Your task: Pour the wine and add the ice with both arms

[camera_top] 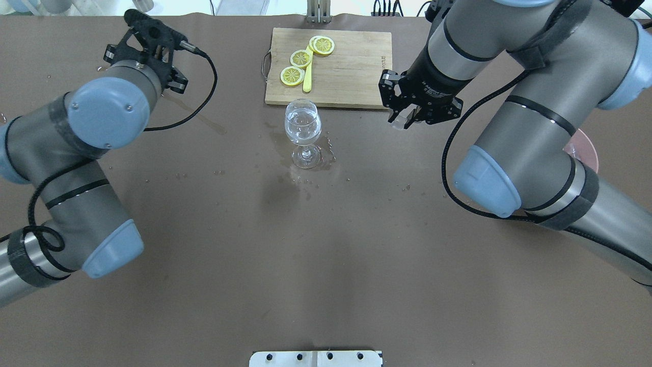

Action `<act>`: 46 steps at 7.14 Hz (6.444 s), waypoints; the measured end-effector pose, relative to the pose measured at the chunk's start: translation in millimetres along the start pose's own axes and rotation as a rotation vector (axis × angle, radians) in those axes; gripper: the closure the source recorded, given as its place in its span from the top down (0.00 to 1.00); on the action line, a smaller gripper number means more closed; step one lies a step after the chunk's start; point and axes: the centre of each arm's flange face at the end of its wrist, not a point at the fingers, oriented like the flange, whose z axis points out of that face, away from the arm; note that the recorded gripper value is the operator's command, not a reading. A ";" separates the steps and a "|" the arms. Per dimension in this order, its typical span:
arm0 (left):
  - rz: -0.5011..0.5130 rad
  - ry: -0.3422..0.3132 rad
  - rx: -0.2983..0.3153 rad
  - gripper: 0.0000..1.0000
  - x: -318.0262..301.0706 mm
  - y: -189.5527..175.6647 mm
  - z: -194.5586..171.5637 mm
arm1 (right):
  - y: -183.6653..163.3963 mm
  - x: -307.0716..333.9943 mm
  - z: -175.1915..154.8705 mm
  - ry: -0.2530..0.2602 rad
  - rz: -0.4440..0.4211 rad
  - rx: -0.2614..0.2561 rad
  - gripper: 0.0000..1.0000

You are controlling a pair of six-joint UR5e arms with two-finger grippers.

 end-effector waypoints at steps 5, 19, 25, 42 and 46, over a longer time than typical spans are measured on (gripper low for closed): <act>-0.106 0.098 -0.006 0.00 -83.4 125.2 83.6 | 10.1 -57.3 21.5 -0.025 0.008 0.049 0.00; -0.360 0.288 0.085 0.00 -224.2 315.8 150.3 | 9.3 -136.3 67.7 -0.215 -0.044 0.186 0.00; -0.442 0.256 0.159 0.00 -244.1 336.9 149.2 | 13.9 -127.5 69.7 -0.216 -0.043 0.185 0.00; -0.437 0.193 0.144 0.57 -264.6 372.3 156.5 | 14.5 -117.6 59.5 -0.177 -0.014 0.187 0.47; -0.429 0.199 0.139 0.68 -275.4 386.8 145.2 | -16.2 -83.4 51.8 -0.132 -0.051 0.208 0.65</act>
